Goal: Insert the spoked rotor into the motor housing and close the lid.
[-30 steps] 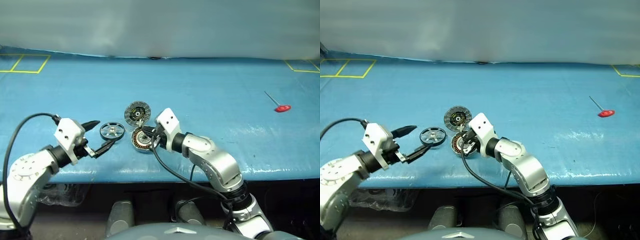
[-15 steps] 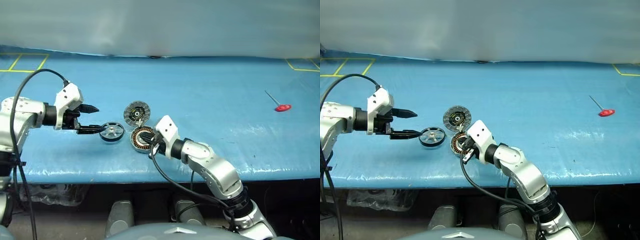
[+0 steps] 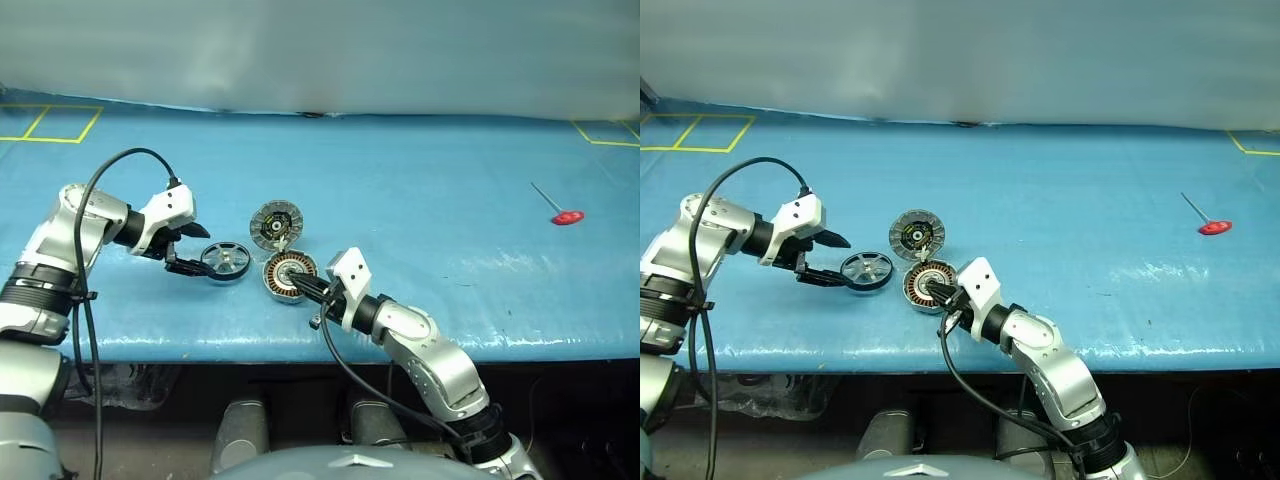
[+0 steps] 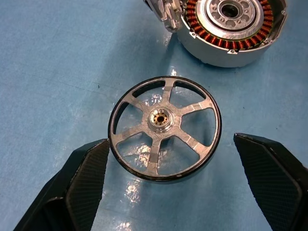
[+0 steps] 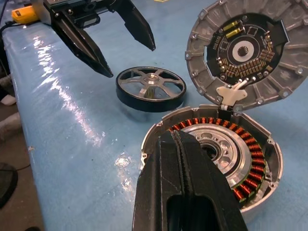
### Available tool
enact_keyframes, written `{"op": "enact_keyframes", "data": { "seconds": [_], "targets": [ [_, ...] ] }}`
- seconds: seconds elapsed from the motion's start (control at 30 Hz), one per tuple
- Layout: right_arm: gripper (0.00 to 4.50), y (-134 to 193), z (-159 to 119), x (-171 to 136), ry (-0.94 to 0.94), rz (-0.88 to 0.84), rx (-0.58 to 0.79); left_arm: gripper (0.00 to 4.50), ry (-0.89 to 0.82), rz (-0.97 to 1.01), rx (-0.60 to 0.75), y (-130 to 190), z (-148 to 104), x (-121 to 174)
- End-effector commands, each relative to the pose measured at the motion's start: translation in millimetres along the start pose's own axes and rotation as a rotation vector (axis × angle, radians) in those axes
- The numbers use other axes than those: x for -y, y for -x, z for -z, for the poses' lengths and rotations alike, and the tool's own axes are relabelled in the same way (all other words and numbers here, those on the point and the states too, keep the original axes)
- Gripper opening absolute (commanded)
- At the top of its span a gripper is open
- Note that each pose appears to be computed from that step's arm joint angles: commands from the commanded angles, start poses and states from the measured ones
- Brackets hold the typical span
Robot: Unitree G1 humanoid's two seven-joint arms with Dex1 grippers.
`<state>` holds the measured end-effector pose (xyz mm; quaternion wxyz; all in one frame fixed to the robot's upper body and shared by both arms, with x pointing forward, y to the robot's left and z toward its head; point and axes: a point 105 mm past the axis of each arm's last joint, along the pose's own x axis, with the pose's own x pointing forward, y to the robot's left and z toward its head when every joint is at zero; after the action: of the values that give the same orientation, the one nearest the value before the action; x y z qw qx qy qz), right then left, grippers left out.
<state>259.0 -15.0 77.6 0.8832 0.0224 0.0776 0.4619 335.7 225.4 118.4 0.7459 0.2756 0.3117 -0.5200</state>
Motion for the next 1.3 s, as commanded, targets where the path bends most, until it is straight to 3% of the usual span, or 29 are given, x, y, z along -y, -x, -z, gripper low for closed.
{"op": "enact_keyframes", "data": {
  "seconds": [0.03,0.2,0.3,1.07,1.17,1.3],
  "targets": [
    [0.02,0,-10,-3,0.014,-0.011,0.060,4.50,-0.054,-0.020,0.009,5,-14,-9],
    [0.02,-1,-7,-8,0.006,-0.009,0.059,4.50,-0.067,-0.032,0.009,3,-22,-18],
    [0.00,-1,-6,-10,0.000,-0.007,0.058,3.63,-0.083,-0.036,0.010,2,-26,-21],
    [0.00,-2,-6,-7,-0.003,0.030,0.051,3.63,-0.095,0.052,-0.049,-19,-26,-19],
    [0.00,-1,-5,-6,-0.003,0.034,0.048,2.79,-0.104,0.039,-0.049,-19,-27,-21],
    [0.00,-2,-4,-6,-0.003,0.036,0.041,2.79,-0.101,0.052,-0.057,-19,-26,-19]
  ]
}}
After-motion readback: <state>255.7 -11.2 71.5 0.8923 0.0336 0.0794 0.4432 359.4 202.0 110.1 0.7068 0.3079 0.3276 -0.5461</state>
